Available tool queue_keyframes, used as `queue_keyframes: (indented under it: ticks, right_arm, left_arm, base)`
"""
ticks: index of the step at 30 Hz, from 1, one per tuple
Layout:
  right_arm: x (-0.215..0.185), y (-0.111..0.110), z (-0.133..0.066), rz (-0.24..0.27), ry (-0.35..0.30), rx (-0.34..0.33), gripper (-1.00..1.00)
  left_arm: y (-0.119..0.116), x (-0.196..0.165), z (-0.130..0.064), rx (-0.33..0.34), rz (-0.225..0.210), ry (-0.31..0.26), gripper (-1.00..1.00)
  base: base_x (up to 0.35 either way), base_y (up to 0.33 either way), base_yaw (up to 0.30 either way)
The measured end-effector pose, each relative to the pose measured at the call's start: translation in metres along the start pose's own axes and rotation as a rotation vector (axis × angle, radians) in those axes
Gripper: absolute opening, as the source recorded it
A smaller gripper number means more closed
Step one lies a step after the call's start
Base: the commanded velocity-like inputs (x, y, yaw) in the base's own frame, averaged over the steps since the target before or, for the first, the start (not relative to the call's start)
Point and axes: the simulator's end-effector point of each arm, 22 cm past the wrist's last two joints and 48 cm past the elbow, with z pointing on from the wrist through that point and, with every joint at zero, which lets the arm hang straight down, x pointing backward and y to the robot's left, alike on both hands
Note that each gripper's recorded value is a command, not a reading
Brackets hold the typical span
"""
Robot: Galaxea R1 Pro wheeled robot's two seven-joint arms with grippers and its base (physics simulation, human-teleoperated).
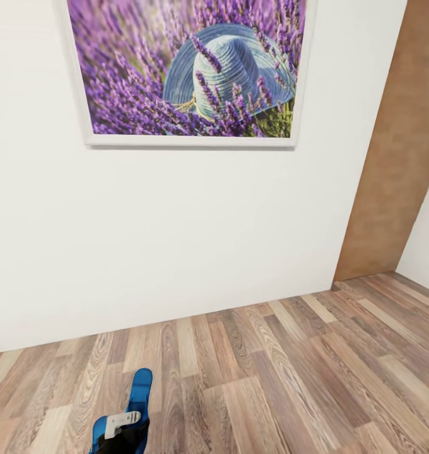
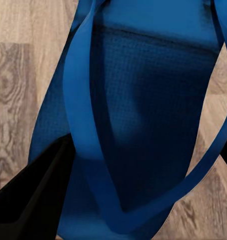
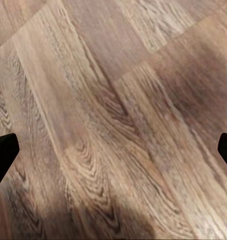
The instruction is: In the bedroom, move the book from the bed onto either nightstand, and place the two sandals side by side next to the bed.
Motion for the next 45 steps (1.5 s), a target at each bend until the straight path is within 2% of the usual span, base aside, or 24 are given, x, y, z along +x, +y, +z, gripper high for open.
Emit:
queue_keyframes:
  ticks: [45]
  right_arm:
    - [0.007,-0.0028,0.0008,0.001,0.019,0.008,1.0]
  left_arm:
    - [0.0011,0.009,0.0013,0.0,-0.002,0.019,-1.0]
  base:
    - [0.0,0.0,0.283]
